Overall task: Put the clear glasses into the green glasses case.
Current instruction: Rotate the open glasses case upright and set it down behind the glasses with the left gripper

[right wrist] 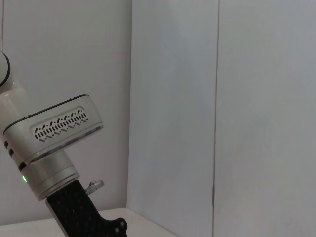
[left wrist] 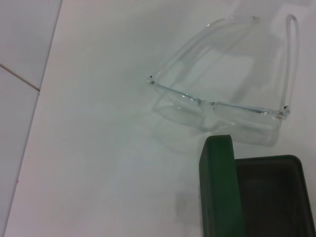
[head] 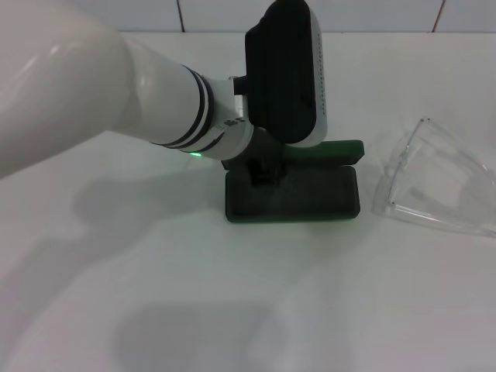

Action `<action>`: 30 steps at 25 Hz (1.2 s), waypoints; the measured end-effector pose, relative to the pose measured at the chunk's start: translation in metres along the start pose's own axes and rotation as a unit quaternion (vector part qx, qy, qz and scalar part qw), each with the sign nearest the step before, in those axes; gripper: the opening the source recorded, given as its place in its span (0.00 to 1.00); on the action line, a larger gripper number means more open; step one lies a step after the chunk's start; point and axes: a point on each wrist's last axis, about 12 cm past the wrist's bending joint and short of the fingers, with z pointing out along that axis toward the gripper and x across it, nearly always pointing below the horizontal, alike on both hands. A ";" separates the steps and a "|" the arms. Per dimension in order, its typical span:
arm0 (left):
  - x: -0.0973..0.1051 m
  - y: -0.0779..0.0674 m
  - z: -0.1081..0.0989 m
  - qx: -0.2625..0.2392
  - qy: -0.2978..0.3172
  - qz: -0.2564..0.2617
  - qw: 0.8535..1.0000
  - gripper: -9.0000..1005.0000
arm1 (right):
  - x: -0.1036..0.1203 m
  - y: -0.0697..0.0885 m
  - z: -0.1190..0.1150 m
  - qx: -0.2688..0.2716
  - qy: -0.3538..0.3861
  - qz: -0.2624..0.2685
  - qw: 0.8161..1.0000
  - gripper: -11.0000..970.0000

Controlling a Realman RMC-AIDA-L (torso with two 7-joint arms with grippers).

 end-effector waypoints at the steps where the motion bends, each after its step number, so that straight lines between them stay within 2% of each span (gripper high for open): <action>1: 0.000 0.000 0.000 0.000 0.000 0.000 1.000 0.24 | 0.000 0.000 0.000 0.000 0.000 0.000 1.000 0.88; 17: 0.002 -0.004 0.003 0.002 0.009 0.000 1.000 0.25 | 0.001 0.002 -0.002 0.000 -0.002 0.002 1.000 0.88; 24: 0.003 -0.005 0.004 0.000 0.014 -0.015 1.000 0.25 | 0.000 0.004 -0.003 -0.001 -0.008 0.003 1.000 0.88; 30: 0.002 -0.009 0.007 -0.005 0.022 -0.003 1.000 0.27 | 0.000 0.005 -0.004 -0.004 -0.010 0.003 1.000 0.87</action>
